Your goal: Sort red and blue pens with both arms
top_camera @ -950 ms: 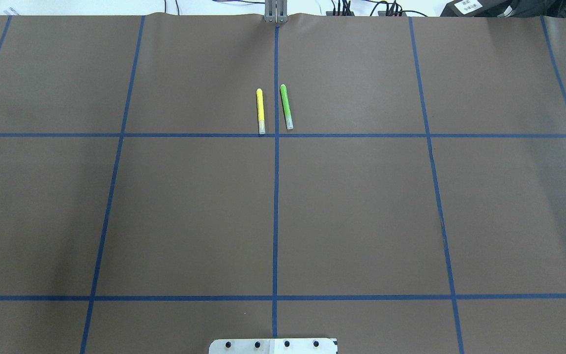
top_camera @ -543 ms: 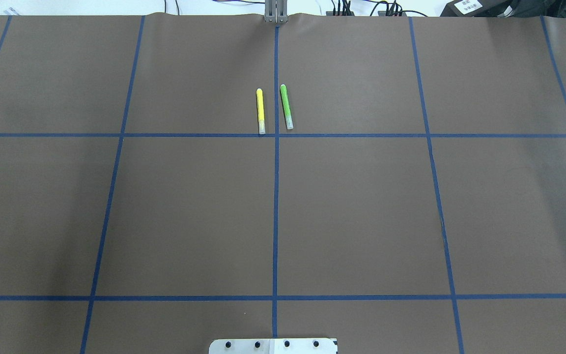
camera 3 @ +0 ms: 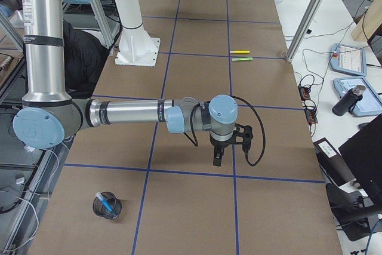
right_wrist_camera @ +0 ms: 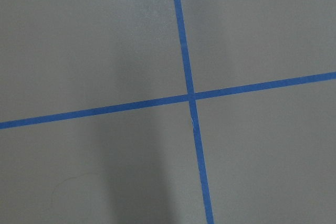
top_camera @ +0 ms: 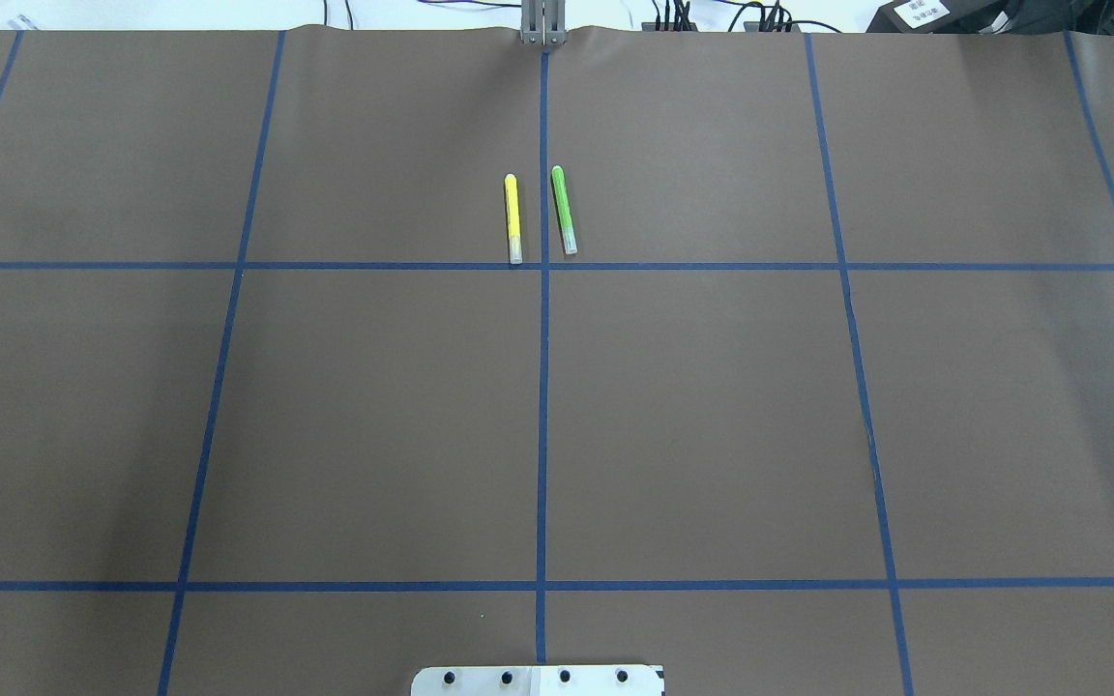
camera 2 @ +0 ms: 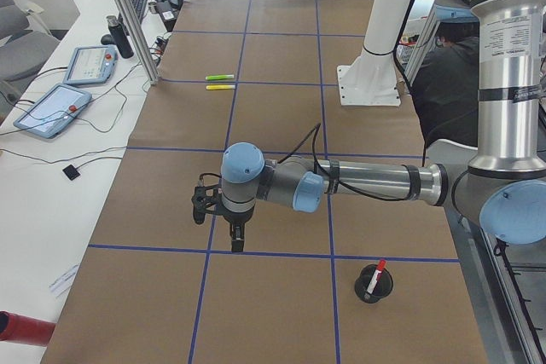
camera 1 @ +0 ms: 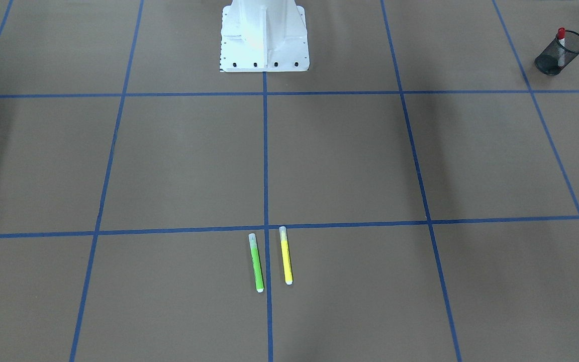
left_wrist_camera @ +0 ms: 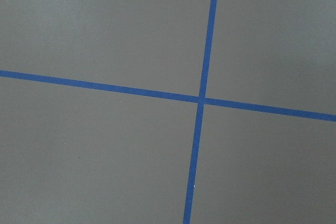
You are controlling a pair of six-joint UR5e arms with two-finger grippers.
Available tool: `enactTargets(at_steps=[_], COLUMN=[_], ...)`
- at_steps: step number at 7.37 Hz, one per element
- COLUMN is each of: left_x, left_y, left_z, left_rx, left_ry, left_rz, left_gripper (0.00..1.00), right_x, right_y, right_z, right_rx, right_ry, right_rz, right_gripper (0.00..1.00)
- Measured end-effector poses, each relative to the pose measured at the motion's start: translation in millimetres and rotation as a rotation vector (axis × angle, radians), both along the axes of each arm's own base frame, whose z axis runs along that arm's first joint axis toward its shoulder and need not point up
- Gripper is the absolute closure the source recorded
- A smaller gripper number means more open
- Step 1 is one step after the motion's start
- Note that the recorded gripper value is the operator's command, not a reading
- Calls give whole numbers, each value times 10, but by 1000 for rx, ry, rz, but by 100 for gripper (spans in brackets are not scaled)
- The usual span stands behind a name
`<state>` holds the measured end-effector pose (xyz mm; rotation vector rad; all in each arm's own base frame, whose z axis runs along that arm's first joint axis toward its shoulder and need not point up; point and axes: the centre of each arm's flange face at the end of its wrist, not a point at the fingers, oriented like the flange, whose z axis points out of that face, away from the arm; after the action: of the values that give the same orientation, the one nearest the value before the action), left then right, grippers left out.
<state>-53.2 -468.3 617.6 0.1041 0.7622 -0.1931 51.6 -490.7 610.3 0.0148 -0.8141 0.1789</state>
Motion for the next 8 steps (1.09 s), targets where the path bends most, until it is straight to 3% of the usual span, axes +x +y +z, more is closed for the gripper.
enactTargets(at_steps=[8], left_x=[-1], left_y=[-8], left_z=[-15], left_rx=[5], left_ry=[-1], left_rz=[0], left_gripper=[0], right_x=[1], right_y=[11], right_z=[46], right_rx=[-8], right_ry=[2], right_rz=[0], right_gripper=[0])
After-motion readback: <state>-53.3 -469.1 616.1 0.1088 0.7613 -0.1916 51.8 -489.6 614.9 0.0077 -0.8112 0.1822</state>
